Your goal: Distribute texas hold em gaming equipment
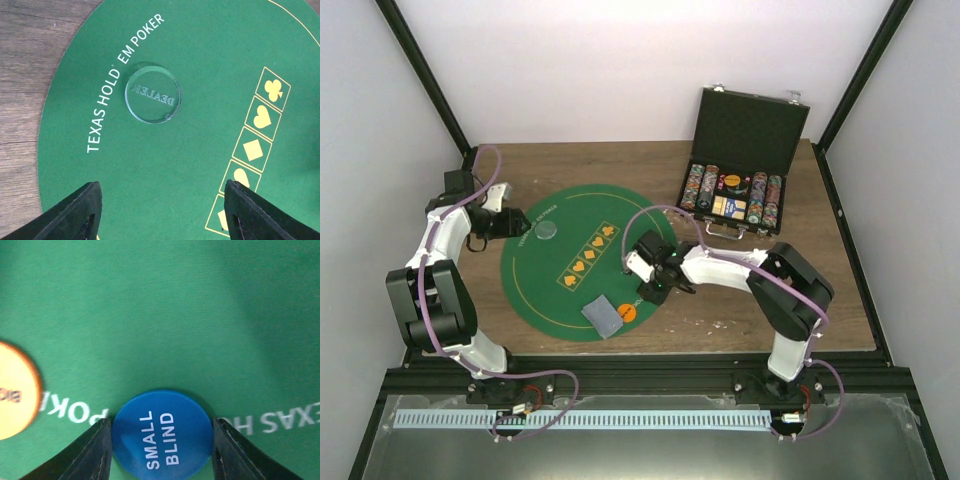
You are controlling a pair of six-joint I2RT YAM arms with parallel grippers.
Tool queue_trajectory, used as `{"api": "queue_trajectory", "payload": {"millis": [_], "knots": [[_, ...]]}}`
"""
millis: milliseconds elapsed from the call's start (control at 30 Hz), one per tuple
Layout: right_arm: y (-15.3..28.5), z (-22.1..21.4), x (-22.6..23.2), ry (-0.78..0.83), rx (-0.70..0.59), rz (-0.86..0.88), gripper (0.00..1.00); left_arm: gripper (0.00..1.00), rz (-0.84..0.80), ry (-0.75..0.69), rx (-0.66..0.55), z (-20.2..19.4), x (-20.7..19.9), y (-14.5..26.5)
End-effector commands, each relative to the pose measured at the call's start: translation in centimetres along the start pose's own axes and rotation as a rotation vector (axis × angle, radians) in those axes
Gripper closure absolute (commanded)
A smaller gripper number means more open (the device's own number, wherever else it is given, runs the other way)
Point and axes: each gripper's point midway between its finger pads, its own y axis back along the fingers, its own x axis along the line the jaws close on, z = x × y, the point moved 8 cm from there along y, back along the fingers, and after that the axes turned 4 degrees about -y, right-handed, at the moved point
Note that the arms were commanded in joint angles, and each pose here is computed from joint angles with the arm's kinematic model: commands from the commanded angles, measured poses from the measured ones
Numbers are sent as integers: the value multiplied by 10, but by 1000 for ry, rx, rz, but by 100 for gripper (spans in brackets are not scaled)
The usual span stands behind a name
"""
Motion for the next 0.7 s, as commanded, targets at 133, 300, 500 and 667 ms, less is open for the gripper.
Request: {"api": "queue_trajectory", "payload": {"millis": [133, 300, 500, 667], "knots": [[-16, 35, -75, -133, -49, -132, 55, 32, 1, -23, -26, 4, -3, 6], [-25, 63, -125, -199, -99, -193, 55, 32, 0, -27, -29, 4, -3, 7], [-37, 84, -160, -219, -102, -253, 55, 32, 5, -31, -29, 3, -3, 7], [-40, 90, -164, -226, -96, -232, 42, 32, 7, -33, -30, 4, -3, 7]]}}
